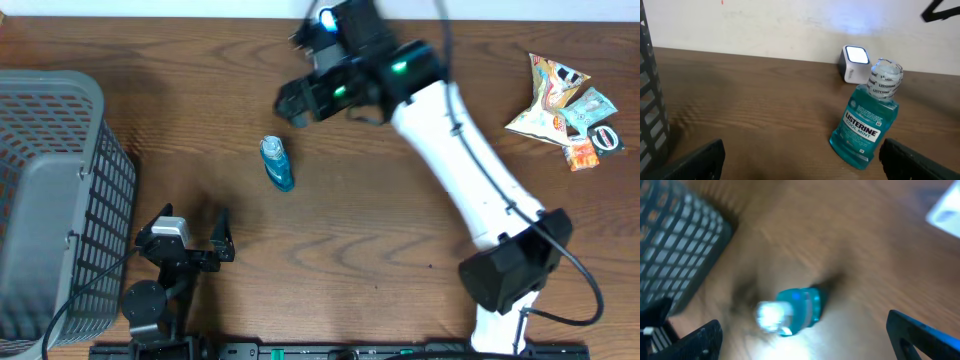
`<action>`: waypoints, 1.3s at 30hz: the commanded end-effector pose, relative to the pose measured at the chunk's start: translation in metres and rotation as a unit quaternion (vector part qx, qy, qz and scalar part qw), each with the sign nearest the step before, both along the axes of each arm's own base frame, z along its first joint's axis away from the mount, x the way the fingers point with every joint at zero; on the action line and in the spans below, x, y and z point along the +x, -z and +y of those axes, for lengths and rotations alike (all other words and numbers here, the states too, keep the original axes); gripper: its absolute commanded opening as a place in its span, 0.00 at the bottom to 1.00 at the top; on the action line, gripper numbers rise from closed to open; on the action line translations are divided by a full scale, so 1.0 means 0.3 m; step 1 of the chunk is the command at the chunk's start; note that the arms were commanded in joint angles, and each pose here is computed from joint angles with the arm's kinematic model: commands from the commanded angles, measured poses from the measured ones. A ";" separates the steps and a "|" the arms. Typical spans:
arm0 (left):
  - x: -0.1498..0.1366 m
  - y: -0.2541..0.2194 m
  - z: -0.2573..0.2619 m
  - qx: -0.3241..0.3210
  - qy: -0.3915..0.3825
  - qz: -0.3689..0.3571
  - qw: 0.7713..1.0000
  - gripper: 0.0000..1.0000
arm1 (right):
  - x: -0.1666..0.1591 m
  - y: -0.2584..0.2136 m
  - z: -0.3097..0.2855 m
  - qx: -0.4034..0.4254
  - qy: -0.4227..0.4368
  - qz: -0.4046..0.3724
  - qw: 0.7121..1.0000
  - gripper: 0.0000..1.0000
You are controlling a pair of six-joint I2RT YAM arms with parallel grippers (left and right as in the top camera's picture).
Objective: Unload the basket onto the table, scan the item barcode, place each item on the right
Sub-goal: 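Reach the right gripper to the Listerine bottle and grasp it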
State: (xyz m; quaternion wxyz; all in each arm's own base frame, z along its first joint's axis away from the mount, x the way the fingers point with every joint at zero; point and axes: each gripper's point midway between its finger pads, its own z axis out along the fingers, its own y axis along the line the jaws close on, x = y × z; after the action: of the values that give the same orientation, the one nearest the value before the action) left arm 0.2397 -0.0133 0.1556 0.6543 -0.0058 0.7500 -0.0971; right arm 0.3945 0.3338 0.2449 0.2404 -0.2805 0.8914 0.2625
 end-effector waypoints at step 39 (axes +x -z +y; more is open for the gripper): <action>-0.003 0.046 -0.011 0.000 0.010 0.019 1.000 0.98 | -0.040 0.533 0.098 -0.201 0.052 0.050 0.977 0.31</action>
State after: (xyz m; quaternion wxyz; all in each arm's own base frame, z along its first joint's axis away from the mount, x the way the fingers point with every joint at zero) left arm 0.2398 -0.0133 0.1555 0.6541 -0.0059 0.7501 -0.0971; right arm 0.3761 0.3779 0.1010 0.1495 -0.3049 0.9323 0.1243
